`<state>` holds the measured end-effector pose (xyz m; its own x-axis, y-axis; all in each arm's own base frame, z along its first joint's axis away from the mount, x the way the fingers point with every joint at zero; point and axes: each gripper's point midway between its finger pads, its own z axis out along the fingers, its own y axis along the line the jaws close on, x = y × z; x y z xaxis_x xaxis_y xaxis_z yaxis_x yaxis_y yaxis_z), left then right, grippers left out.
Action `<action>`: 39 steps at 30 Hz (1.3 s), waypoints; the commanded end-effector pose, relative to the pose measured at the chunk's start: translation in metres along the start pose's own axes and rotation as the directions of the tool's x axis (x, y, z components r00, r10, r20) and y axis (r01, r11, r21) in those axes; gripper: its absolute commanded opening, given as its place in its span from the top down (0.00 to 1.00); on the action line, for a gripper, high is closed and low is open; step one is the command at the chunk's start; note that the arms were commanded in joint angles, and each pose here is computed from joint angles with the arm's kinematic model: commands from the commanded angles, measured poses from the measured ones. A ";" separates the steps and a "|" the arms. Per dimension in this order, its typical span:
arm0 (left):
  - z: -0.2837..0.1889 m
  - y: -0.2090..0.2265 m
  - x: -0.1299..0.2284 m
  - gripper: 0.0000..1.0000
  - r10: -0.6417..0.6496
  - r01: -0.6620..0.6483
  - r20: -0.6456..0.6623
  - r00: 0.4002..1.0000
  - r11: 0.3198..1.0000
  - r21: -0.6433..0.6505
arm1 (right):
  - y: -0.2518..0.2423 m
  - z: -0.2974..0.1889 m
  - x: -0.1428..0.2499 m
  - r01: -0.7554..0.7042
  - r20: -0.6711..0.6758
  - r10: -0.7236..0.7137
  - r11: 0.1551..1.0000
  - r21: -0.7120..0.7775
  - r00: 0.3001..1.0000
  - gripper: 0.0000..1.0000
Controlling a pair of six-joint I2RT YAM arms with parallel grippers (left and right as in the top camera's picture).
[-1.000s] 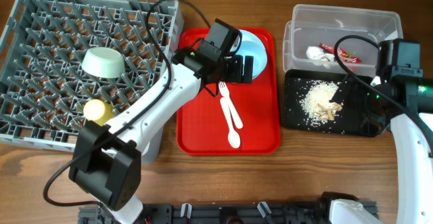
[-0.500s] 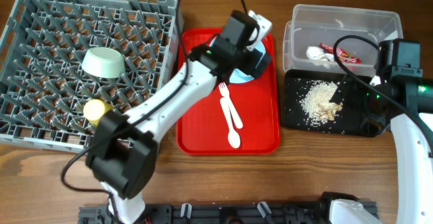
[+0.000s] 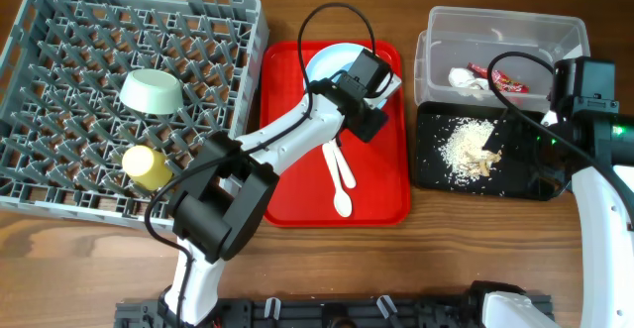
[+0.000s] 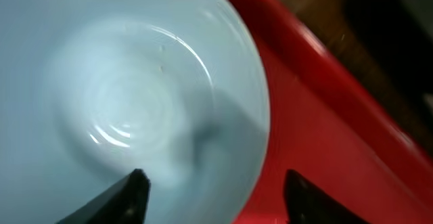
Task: Sort waste into correct bins and load items into the dishwasher rack
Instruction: 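Move the left gripper to the tray and grasp the light blue bowl, then carry the blue bowl to the dish rack with the left gripper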
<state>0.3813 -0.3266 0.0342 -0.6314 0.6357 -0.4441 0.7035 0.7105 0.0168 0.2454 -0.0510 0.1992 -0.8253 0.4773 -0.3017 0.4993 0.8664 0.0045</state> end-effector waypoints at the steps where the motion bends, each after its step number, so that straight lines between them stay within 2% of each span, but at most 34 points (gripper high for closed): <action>1: 0.002 0.000 0.011 0.58 0.009 -0.009 -0.055 0.998 1.000 -0.008 | 0.000 -0.001 0.001 0.009 -0.002 -0.009 1.000 -0.007 1.000 0.00; 8: -0.002 0.009 0.033 0.88 0.004 -0.013 -0.145 0.989 0.998 -0.061 | 0.000 -0.001 0.001 0.009 -0.004 -0.009 1.000 -0.006 1.000 0.00; 13: -0.009 0.011 0.038 0.96 -0.024 0.011 -0.167 0.986 0.997 -0.075 | 0.000 -0.001 0.002 0.009 -0.005 -0.009 1.000 -0.006 1.000 0.00; 22: -0.037 0.011 0.020 0.96 -0.093 0.085 -0.094 0.991 0.993 -0.085 | 0.000 -0.001 0.002 0.010 -0.005 -0.010 1.000 -0.006 1.000 0.00; 29: -0.087 0.015 -0.007 0.96 -0.142 0.144 0.034 0.989 0.986 -0.083 | 0.000 -0.001 0.002 0.009 -0.005 -0.009 1.000 -0.005 1.000 0.00; 34: -0.141 0.039 -0.024 0.96 -0.274 0.289 0.163 0.948 0.954 -0.076 | 0.000 -0.001 0.001 0.009 -0.004 -0.009 1.000 -0.006 1.000 0.00; 39: -0.190 0.074 -0.027 0.96 -0.372 0.376 0.242 0.896 0.926 0.035 | 0.000 -0.001 0.001 0.009 -0.004 -0.009 1.000 -0.006 1.000 0.00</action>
<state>0.3812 -0.2611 0.1829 -0.7259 0.3605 -0.5857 0.4764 0.8778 -0.0501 0.2453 -0.0510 0.1991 -0.8273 0.4743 -0.3011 0.4965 0.8680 0.0032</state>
